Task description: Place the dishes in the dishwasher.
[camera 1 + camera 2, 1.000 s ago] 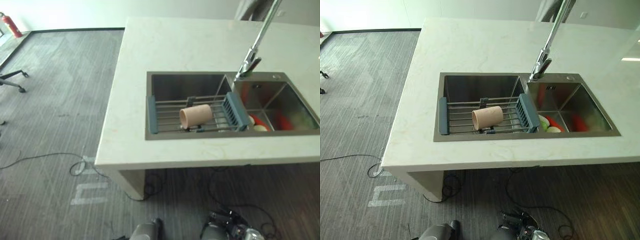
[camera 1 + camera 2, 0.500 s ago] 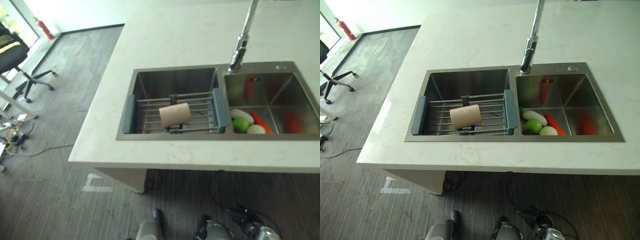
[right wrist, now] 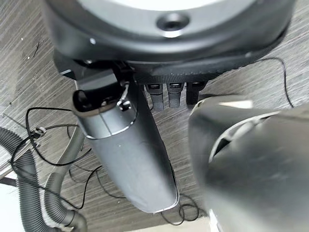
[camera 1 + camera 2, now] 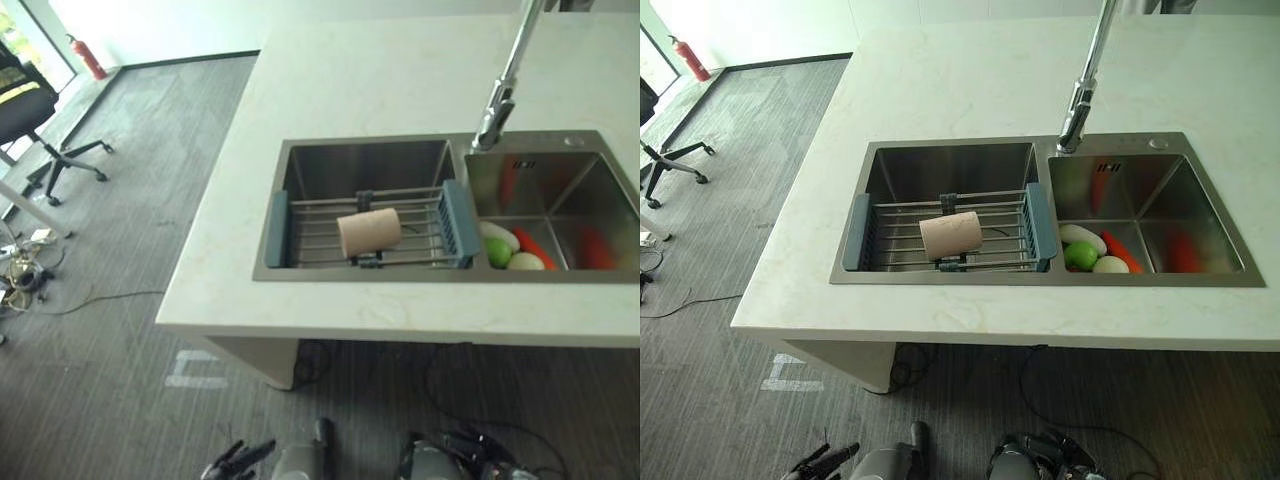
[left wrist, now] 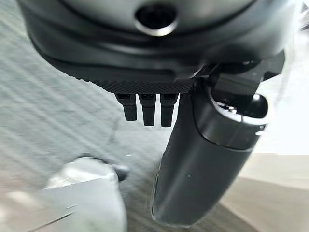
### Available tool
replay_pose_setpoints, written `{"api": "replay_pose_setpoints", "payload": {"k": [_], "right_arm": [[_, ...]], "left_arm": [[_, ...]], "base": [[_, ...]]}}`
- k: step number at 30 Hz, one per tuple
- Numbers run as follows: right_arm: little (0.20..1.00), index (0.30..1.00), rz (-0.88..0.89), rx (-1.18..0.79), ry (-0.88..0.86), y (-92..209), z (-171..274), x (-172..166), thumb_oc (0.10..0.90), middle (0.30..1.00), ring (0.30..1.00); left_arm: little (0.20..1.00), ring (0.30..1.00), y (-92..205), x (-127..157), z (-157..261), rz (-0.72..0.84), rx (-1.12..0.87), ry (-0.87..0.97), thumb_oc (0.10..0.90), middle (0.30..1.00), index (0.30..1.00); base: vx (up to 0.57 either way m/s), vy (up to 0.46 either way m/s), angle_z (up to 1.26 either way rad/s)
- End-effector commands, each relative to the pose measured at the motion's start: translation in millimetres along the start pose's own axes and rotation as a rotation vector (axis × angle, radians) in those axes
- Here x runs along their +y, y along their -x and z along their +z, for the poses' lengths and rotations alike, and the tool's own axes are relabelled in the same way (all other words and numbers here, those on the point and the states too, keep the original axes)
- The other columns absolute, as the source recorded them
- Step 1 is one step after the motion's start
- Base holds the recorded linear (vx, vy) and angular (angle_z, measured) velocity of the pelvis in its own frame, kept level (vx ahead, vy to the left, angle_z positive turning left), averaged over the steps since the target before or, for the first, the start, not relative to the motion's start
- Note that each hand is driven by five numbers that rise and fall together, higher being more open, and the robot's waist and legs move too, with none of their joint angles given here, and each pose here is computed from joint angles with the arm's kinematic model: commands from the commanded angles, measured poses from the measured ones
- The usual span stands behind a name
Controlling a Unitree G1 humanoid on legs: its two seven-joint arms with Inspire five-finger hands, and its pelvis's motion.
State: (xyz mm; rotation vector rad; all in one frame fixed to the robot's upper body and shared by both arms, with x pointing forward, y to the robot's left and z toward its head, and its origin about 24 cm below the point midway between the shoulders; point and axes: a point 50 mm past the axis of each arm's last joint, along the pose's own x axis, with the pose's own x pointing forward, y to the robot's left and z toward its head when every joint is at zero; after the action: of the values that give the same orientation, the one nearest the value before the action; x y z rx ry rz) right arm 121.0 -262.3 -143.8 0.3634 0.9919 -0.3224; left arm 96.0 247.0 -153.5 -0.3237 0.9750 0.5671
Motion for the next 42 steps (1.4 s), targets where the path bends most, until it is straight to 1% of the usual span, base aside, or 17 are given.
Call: {"api": "replay_pose_setpoints", "payload": {"k": [1, 4, 6, 7, 10, 13, 17, 18, 20, 21, 22, 23, 25, 27, 28, 34, 42], "right_arm": [[0.9, 0.9, -0.027, -0.024, 0.018, 5.2, 11.6, -19.6, 0.8, 0.9, 0.9], [0.9, 0.9, -0.032, -0.017, 0.037, 7.9, 10.1, -26.2, 0.8, 0.9, 0.9], [0.9, 0.9, -0.034, -0.025, 0.056, 11.1, 14.3, -34.7, 0.8, 0.9, 0.9], [0.9, 0.9, -0.035, -0.038, 0.054, 13.1, 15.6, -39.1, 0.8, 0.9, 0.9], [0.9, 0.9, -0.045, -0.045, 0.033, 14.5, 12.5, -41.6, 0.8, 0.9, 0.9], [0.9, 0.9, -0.057, -0.03, 0.018, 15.1, 7.0, -42.1, 0.8, 0.9, 0.9], [0.9, 0.9, -0.063, -0.003, 0.023, 13.7, 2.5, -38.7, 0.8, 0.9, 0.9], [0.9, 0.9, -0.066, 0.007, 0.018, 13.6, -0.1, -37.7, 0.8, 0.9, 0.9], [0.9, 0.9, -0.068, 0.015, 0.007, 13.6, -2.1, -37.3, 0.8, 0.9, 0.9], [0.9, 0.9, -0.07, 0.02, 0.0, 14.2, -3.8, -38.0, 0.8, 0.9, 0.9], [0.9, 0.9, -0.07, 0.024, -0.008, 14.4, -5.7, -38.2, 0.8, 0.9, 0.9], [0.9, 0.9, -0.071, 0.03, -0.009, 14.8, -8.2, -38.3, 0.8, 0.9, 0.9], [0.9, 0.9, -0.085, 0.036, -0.026, 15.9, -11.8, -40.3, 0.8, 0.9, 0.9], [0.9, 0.9, -0.089, 0.042, -0.029, 17.5, -14.9, -42.9, 0.8, 0.9, 0.9], [0.9, 0.9, -0.101, 0.059, -0.035, 20.6, -22.7, -47.3, 0.8, 0.9, 0.9], [0.9, 0.9, -0.117, 0.078, -0.072, 26.6, -36.0, -54.4, 0.8, 0.9, 0.9], [0.9, 0.9, -0.11, 0.078, -0.103, 26.1, -37.3, -52.4, 0.8, 0.9, 0.9]], "left_arm": [[0.9, 0.9, 3.6, 21.8, 50.8, 0.161, -0.321, -0.197, 0.8, 0.9, 0.9], [0.9, 0.9, 6.8, 32.0, 61.8, 0.234, -0.377, -0.198, 0.8, 0.9, 0.9], [0.9, 0.9, 14.4, 61.8, 88.5, 0.376, -0.455, -0.182, 0.8, 0.9, 0.9], [0.9, 0.9, 38.7, 108.4, 137.0, 0.617, -0.63, -0.274, 0.8, 0.9, 0.9], [0.9, 0.9, 80.4, 146.8, 197.2, 0.834, -0.846, -0.408, 0.8, 0.9, 0.9], [0.9, 0.9, 124.6, 157.1, 253.7, 0.889, -1.093, -0.46, 0.8, 0.9, 0.9], [0.9, 0.9, 174.1, 138.3, 313.4, 0.861, -1.376, -0.566, 0.8, 0.9, 0.9], [0.9, 0.9, 197.1, 119.3, 332.6, 0.792, -1.539, -0.601, 0.8, 0.9, 0.9], [0.9, 0.9, 227.1, 87.7, 352.9, 0.635, -1.691, -0.623, 0.8, 0.9, 0.9], [0.9, 0.9, 241.3, 66.9, 359.0, 0.525, -1.752, -0.653, 0.8, 0.9, 0.9], [0.9, 0.9, 253.8, 42.5, 361.2, 0.329, -1.805, -0.712, 0.8, 0.9, 0.9], [0.9, 0.9, 264.4, 18.3, 361.5, 0.091, -1.802, -0.778, 0.8, 0.9, 0.9], [0.9, 0.9, 278.3, -15.6, 356.7, -0.163, -1.813, -0.757, 0.8, 0.9, 0.9], [0.9, 0.9, 280.0, -23.7, 355.8, -0.2, -1.808, -0.784, 0.8, 0.9, 0.9], [0.9, 0.9, 276.8, -37.1, 354.6, -0.397, -1.729, -0.779, 0.8, 0.9, 0.9], [0.9, 0.9, 253.6, -78.8, 342.6, -0.647, -1.493, -0.802, 0.8, 0.9, 0.9], [0.9, 0.9, 234.0, -98.5, 335.4, -0.504, -1.484, -0.999, 0.8, 0.9, 0.9]], "base": [[0.15, 0.067, -0.13], [0.12, 0.083, -0.1], [0.11, 0.092, -0.14], [0.09, 0.045, -0.16], [0.07, -0.008, -0.12], [0.08, -0.033, 0.02], [0.07, -0.029, 0.01], [0.06, -0.059, -0.01], [0.07, -0.068, -0.02], [0.07, -0.083, -0.02], [0.08, -0.102, -0.04], [0.05, -0.109, -0.07], [0.03, -0.094, -0.19], [0.04, -0.081, -0.38], [0.04, -0.1, -0.34], [-0.02, -0.049, -0.21], [-0.04, -0.015, -0.15]]}}
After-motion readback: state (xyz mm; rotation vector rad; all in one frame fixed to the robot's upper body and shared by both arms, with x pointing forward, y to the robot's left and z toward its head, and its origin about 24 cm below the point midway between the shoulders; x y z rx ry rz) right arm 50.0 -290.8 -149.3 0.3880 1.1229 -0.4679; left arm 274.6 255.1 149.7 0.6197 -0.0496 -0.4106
